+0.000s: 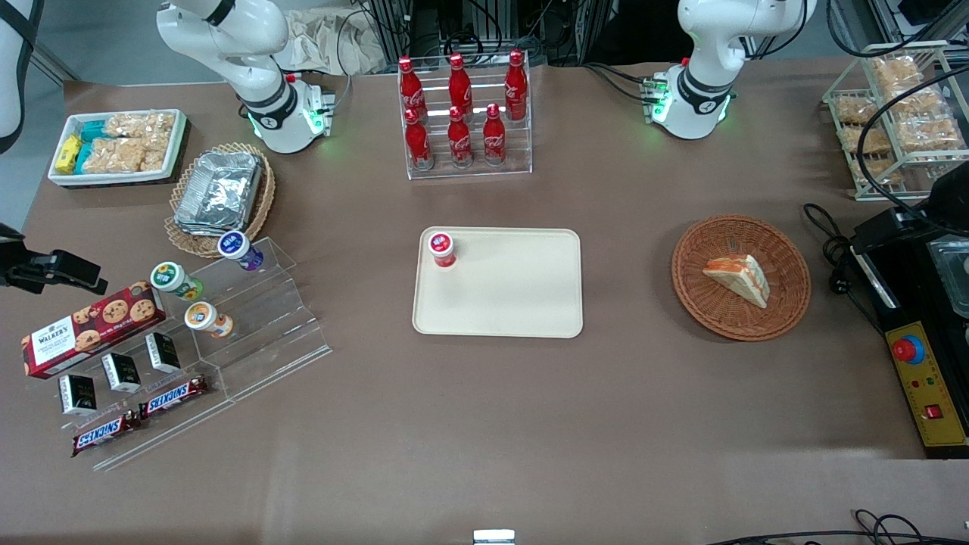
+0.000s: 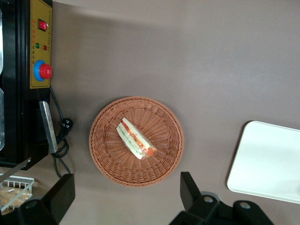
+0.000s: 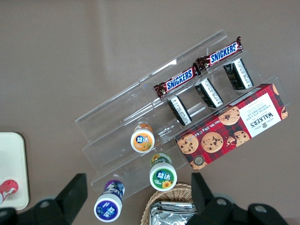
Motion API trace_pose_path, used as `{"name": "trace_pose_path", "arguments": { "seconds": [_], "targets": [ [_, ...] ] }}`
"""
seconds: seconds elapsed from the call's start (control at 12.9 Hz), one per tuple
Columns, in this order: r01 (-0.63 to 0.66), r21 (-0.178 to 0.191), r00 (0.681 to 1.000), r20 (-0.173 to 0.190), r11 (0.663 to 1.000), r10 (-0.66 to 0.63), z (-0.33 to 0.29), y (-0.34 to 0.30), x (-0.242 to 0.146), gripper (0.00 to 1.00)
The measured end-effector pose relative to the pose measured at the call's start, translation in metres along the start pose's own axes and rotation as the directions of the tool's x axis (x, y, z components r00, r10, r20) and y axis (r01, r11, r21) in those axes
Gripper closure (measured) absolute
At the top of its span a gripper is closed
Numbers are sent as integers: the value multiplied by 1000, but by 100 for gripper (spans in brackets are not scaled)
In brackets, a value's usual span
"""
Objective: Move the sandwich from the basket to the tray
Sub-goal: 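Move the left gripper down over the sandwich in the wicker basket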
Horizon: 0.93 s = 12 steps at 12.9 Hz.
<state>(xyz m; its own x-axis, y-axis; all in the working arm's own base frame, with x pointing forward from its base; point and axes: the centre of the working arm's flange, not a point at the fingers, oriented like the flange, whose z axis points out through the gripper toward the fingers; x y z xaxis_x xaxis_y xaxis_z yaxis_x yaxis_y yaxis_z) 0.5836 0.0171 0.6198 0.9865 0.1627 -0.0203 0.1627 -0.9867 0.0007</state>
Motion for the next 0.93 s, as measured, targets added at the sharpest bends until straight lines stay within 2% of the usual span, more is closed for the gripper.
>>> {"name": "trace_pose_path", "arguments": {
  "seconds": [0.31,0.39,0.47,0.54,0.7,0.93],
  "targets": [
    [5,7,1000,0,1000,-5,1,0,1,0],
    [51,9,999,7,999,-51,2,1,1,0],
    [157,14,987,22,987,-157,7,2,0,0],
    [252,23,967,37,967,-253,17,3,0,0],
    [384,28,922,35,923,-385,48,6,-4,0],
    [554,-17,832,-21,832,-554,119,9,-27,0]
  ]
}}
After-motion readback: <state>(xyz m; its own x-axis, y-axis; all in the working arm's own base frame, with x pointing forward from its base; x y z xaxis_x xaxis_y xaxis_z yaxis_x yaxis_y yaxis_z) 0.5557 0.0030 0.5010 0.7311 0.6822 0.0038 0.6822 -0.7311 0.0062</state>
